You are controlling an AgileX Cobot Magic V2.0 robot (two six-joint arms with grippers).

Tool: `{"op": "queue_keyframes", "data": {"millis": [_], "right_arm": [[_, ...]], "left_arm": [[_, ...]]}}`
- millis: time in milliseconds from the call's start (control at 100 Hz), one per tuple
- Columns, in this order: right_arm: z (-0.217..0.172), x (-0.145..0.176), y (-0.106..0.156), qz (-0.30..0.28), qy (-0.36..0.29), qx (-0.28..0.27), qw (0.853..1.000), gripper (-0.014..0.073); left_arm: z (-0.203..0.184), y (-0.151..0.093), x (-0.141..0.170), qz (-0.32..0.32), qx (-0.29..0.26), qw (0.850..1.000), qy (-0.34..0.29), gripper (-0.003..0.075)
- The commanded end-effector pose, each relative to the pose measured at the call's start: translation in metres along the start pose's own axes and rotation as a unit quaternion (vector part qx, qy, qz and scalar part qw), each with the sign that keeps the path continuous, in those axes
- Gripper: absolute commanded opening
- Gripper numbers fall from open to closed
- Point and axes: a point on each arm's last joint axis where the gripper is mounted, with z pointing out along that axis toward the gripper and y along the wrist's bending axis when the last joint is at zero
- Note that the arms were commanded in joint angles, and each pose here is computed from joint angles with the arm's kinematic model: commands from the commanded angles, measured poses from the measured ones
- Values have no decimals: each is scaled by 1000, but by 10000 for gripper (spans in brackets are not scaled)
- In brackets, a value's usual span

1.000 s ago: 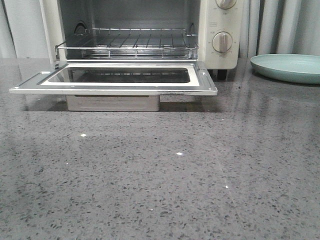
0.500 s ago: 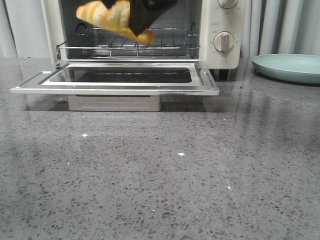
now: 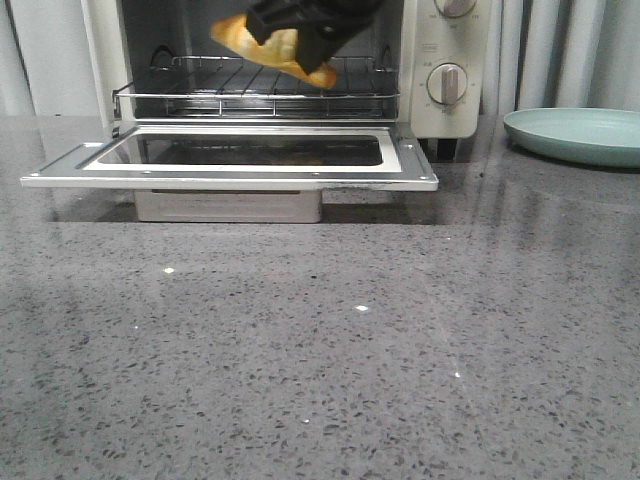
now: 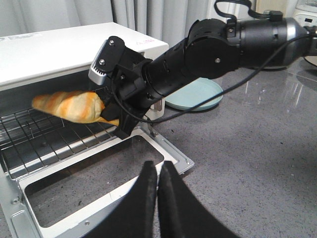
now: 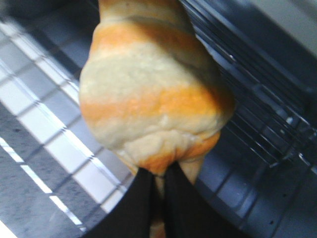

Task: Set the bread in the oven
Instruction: 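Carry the croissant with the right gripper into the open oven, then lower the croissant onto the wire rack and open the right gripper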

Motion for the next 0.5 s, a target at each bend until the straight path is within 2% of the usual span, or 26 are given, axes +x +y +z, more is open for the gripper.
{"op": "queue_keyframes", "data": {"millis": [0, 30, 70, 100, 170, 200, 240, 270, 400, 490], "right_arm": [[-23, -20, -23, 12, -62, 30, 998, -21], [-22, -19, -25, 16, -63, 31, 997, 23], [-21, -18, -27, 20, -64, 32, 997, 124], [-21, -18, -28, 23, -66, 31, 997, 209], [-22, -19, -28, 22, -73, 32, 997, 468], [-22, -20, -28, 22, -74, 32, 997, 548], [-22, -20, -28, 22, -74, 32, 997, 636], [-22, -20, -28, 24, -74, 31, 996, 666], [-31, -20, -25, 62, -62, 8, 996, 609], [-45, -21, -25, 78, -52, -4, 996, 468]], "left_arm": [[-5, 0, -14, -14, -7, 999, -40, -21], [-5, 0, -14, -14, -7, 999, -40, -21], [-5, 0, -14, -14, -7, 999, -40, -21], [-5, 0, -14, -14, -7, 999, -40, -21], [-5, 0, -14, -11, -8, 999, -40, -21], [-5, 1, -13, -9, -9, 999, -39, -21], [-5, 1, -13, -6, -11, 999, -38, -21], [-5, 1, -14, -5, -13, 999, -39, -22], [-9, 3, -17, 7, -29, 998, -62, -22], [-21, 4, -22, 11, -53, 994, -97, -22]]}}
